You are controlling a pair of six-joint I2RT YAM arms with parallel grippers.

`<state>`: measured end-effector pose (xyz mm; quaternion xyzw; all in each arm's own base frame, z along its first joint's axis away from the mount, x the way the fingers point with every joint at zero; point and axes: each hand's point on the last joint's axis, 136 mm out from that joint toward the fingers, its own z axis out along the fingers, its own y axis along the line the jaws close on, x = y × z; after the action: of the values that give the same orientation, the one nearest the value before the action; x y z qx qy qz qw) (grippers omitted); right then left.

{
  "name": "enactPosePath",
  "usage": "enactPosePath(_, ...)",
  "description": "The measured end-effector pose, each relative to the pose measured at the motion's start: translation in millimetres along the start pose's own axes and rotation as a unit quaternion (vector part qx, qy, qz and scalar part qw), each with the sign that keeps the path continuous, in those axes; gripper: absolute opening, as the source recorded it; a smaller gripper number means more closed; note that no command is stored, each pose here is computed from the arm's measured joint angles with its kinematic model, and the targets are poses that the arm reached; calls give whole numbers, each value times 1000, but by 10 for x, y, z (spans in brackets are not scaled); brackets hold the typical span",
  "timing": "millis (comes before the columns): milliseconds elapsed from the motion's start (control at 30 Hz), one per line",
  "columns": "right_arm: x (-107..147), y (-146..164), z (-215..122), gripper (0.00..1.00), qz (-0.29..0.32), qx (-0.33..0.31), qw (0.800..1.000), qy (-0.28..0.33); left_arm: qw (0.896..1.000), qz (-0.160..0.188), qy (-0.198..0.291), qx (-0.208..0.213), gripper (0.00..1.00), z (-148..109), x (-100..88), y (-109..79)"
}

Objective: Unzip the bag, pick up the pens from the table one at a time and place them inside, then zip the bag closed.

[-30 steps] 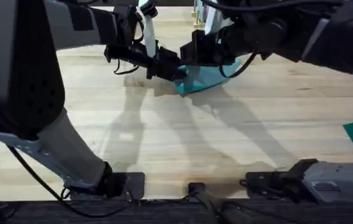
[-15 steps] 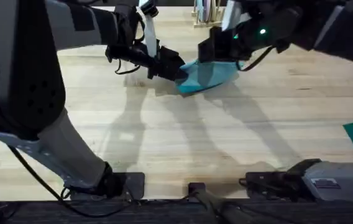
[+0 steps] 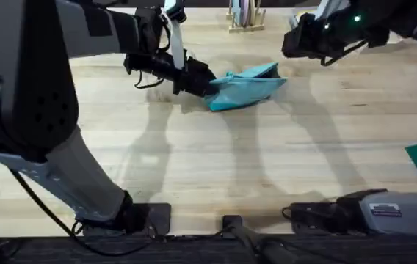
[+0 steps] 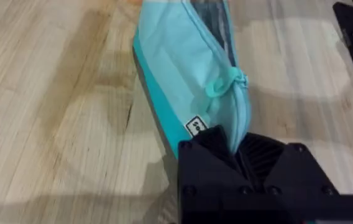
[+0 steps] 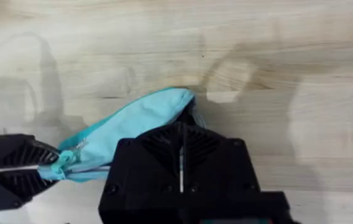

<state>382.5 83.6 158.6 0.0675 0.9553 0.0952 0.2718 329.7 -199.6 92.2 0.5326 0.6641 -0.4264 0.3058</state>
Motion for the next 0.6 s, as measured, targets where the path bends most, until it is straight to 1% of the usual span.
enactPosePath(233,30,-20,0,31,-25,7,1000,5,1000,0,1,0,45,0,2,1)
enactPosePath(367,-16,6,0,31,-31,2,1000,-4,1000,0,1,-1,44,0,5,2)
enactPosePath(500,-164,194,-78,31,-45,-45,997,-36,1000,0,1,-1,44,0,5,2)
enactPosePath(533,-212,260,-138,54,-48,-62,996,-48,1000,0,1,-1,44,0,5,2)
enactPosePath(600,-296,387,-310,305,-55,-96,991,-73,1000,0,1,-1,44,0,4,3)
